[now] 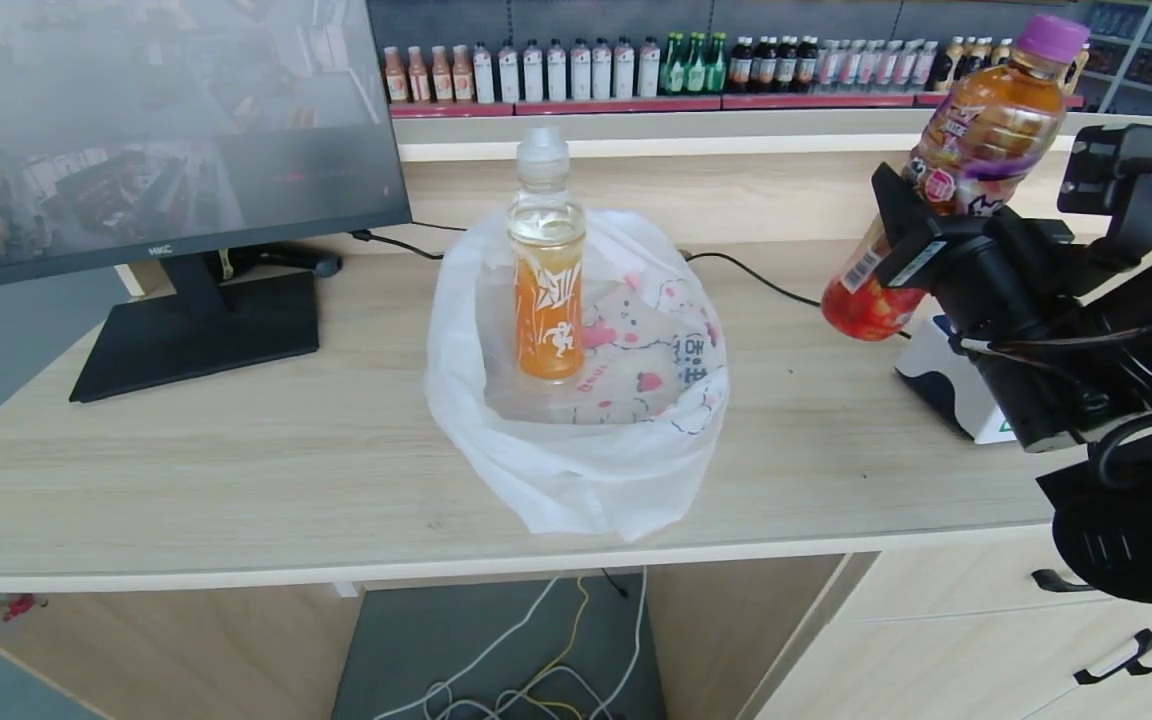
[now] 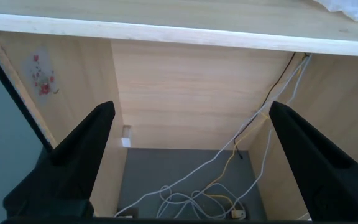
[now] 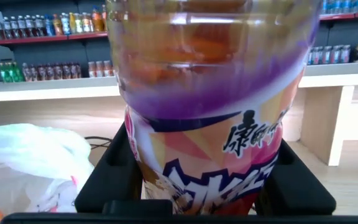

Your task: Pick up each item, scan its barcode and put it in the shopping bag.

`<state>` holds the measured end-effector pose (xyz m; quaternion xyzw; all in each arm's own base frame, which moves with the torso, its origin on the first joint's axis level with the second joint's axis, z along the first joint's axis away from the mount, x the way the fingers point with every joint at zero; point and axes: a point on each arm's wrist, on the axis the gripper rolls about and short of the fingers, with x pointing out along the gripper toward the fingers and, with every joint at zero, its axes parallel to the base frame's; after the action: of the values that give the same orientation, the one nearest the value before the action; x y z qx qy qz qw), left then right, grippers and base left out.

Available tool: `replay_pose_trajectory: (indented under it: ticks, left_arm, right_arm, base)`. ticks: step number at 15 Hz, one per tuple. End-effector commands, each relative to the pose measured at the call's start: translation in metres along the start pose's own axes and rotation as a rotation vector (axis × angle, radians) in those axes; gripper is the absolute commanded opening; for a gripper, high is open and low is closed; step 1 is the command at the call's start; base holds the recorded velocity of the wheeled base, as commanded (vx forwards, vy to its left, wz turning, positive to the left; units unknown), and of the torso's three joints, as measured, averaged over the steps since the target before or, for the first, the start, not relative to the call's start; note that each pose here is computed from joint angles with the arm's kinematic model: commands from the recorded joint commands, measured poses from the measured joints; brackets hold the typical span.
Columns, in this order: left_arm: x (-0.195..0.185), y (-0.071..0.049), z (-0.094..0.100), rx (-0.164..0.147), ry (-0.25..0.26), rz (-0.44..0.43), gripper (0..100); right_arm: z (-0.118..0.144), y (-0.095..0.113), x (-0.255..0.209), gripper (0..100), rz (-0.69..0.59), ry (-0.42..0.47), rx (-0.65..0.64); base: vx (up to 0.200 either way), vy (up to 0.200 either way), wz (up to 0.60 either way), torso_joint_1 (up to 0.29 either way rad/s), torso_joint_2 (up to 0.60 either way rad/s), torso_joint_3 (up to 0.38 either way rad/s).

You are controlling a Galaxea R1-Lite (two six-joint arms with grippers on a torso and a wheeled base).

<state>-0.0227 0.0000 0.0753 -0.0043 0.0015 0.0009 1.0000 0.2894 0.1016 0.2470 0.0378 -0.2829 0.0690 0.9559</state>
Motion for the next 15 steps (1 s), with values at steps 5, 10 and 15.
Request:
replay_pose_trajectory:
  ticks: [5, 10, 15]
  left_arm:
    - [0.000, 0.000, 0.000, 0.002, 0.000, 0.001, 100]
    - [0.000, 0.000, 0.000, 0.004, 0.000, 0.001, 100]
    - [0.000, 0.000, 0.000, 0.004, 0.000, 0.000, 100]
  right_arm:
    - [0.006, 0.023, 0.003, 0, 0.060, -0.031, 0.042]
    - [0.001, 0.043, 0.016, 0, 0.158, -0.070, 0.037]
    - [-0.020, 0.057, 0.018, 0, 0.184, -0.028, 0.048]
  base:
    - [0.000, 0.120, 0.00, 0.004, 0.00, 0.002]
    - [0.000, 0.000, 0.00, 0.000, 0.00, 0.000]
    - [0.000, 0.000, 0.00, 0.000, 0.00, 0.000]
